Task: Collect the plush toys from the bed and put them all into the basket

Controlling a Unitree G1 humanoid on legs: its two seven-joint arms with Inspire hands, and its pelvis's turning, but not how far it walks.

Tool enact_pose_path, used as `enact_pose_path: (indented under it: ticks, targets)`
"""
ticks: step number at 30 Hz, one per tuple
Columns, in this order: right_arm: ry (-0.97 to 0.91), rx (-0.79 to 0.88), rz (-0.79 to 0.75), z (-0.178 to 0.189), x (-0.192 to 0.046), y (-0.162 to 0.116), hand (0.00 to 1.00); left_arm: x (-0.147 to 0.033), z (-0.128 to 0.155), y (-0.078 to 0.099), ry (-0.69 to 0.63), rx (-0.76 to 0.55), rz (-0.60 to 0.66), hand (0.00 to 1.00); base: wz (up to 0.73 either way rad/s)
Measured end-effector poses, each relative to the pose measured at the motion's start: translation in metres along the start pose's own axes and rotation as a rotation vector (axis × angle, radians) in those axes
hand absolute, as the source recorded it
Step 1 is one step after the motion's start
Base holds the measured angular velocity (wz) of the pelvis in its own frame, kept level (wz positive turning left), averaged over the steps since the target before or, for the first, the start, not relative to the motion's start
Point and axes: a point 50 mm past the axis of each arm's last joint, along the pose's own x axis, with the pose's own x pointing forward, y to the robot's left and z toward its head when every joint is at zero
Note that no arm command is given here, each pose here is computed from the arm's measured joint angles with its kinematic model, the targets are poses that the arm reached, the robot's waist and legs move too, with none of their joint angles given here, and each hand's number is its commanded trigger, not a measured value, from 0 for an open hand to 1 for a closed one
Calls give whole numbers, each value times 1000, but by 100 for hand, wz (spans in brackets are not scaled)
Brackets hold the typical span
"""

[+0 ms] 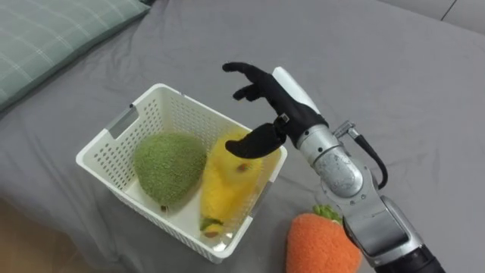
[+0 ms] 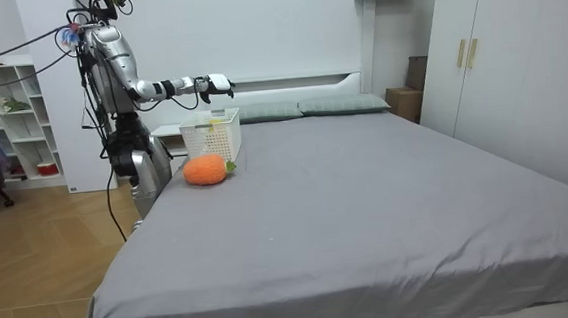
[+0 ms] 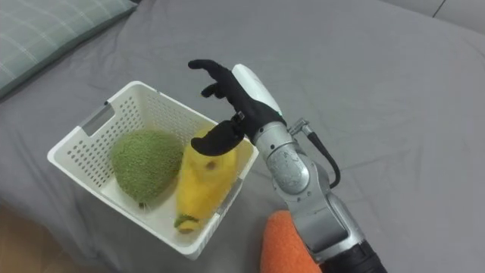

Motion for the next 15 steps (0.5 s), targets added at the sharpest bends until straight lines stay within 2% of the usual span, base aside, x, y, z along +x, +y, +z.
enact_pose_path:
  ticks: [15]
  targets:
    - [1, -16, -4, 0, 0, 0, 0, 0, 1, 0, -17, 45, 4, 0, 0]
